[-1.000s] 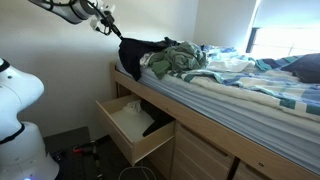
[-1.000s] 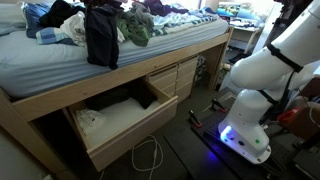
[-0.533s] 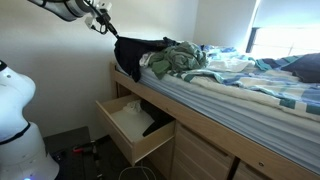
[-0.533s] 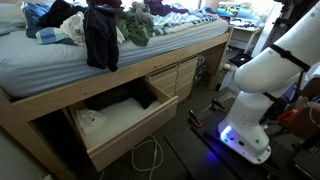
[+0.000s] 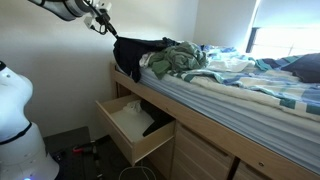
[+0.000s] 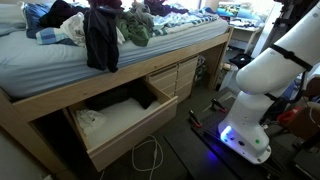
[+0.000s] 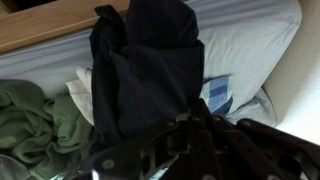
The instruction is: Put the black t-shirt in the drawer then close it
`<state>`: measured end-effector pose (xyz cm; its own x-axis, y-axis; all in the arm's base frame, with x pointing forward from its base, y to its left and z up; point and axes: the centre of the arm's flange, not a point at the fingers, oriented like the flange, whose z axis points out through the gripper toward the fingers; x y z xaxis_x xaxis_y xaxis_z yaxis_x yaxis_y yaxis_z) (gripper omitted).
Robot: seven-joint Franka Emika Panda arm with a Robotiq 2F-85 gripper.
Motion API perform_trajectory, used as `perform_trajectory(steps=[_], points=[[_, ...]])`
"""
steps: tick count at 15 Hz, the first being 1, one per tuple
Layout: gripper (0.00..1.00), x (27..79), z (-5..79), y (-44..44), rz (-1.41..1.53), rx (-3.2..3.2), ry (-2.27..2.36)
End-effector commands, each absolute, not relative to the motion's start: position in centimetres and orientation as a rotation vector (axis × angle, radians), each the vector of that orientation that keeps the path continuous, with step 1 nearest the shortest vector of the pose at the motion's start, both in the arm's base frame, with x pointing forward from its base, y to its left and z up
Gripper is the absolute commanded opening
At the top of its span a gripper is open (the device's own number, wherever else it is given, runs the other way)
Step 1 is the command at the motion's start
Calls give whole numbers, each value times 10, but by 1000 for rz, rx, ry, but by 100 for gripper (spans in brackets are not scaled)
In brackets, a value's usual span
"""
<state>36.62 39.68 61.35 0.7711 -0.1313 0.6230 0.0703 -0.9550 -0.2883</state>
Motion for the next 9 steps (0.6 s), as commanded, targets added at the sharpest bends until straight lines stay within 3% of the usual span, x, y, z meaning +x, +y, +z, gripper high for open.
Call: perform_trajectory(steps=[1, 9], points=[[0, 366, 614, 397, -971, -2671, 47], [0, 309, 626, 419, -906, -2692, -52]])
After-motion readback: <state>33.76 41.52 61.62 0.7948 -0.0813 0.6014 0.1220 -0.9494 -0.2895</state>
